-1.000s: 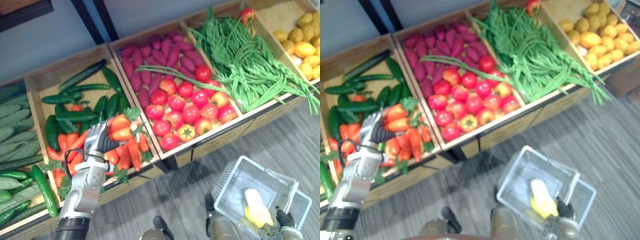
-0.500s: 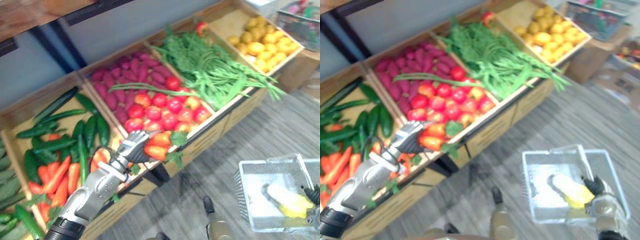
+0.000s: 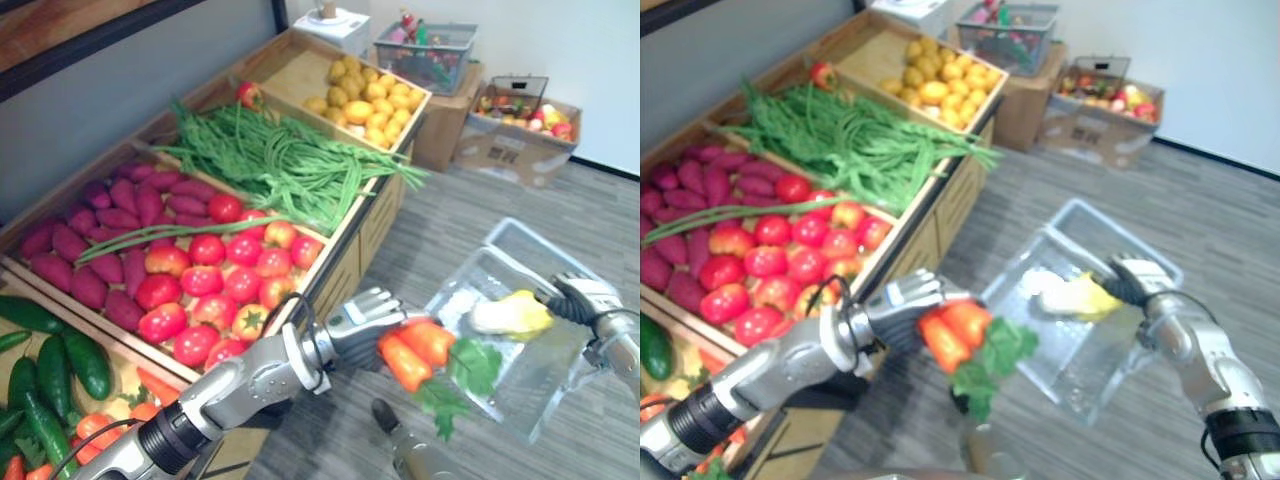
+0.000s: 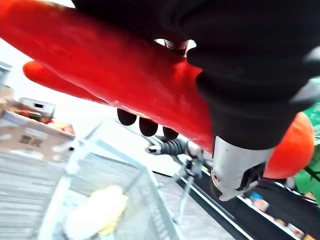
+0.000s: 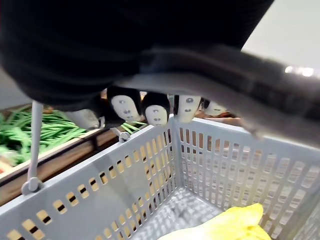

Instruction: Pick vegetable in the basket

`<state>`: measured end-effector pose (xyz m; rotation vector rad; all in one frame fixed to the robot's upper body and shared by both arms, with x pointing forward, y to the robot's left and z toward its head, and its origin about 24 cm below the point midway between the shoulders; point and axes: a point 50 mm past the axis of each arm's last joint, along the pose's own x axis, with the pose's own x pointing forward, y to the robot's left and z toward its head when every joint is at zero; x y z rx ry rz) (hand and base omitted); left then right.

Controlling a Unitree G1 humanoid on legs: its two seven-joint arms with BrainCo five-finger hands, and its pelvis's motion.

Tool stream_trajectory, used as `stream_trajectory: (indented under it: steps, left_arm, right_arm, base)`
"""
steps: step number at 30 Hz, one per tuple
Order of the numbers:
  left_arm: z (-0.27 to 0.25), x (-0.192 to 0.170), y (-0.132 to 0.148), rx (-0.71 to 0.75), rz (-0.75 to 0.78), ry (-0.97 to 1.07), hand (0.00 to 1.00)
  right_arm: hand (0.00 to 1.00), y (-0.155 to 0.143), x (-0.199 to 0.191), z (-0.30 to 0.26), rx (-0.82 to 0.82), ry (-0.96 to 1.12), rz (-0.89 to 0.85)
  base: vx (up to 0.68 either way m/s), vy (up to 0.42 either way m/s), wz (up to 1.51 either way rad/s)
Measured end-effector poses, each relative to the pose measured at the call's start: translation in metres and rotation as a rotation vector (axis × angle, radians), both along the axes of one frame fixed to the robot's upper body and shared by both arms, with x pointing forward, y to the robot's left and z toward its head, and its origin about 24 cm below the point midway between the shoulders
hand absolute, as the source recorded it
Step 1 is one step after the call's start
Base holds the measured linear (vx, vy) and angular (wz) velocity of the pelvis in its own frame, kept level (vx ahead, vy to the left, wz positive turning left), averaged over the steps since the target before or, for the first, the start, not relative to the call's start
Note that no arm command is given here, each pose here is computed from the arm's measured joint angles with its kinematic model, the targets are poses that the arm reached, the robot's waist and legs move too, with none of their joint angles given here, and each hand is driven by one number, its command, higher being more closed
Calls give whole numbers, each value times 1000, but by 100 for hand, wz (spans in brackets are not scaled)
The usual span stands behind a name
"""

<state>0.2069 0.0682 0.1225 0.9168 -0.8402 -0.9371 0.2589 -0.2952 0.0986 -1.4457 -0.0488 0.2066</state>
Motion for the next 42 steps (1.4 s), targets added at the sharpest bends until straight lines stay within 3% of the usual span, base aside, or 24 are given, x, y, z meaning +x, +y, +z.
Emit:
stream_trajectory:
  steps: [5, 15, 29, 40, 41, 42]
  left_arm:
    - [-10, -13, -17, 41, -118, 48, 100]
    - [-37, -26, -37, 113, -224, 149, 100]
    - [-70, -9, -56, 175, -143, 223, 100]
    - [-96, 29, -66, 219, 82, 236, 100]
    - [-98, 33, -66, 220, 107, 244, 0]
    - [-101, 36, -68, 232, 133, 236, 0]
  right_arm:
    - [100, 27, 5, 15, -70, -20, 184]
    - [100, 37, 1, 27, -174, -9, 285]
    - [100, 98, -3, 35, -164, -2, 591]
    - [100, 106, 0, 39, -138, 46, 615]
    - [100, 106, 0, 39, -140, 46, 617]
    - [100, 106, 0, 39, -141, 49, 617]
  base:
    - [-36, -23, -22]
    - [-5, -21, -18]
    - [21, -18, -7]
    - [16, -6, -2]
    - [20, -17, -5]
    - [19, -16, -4]
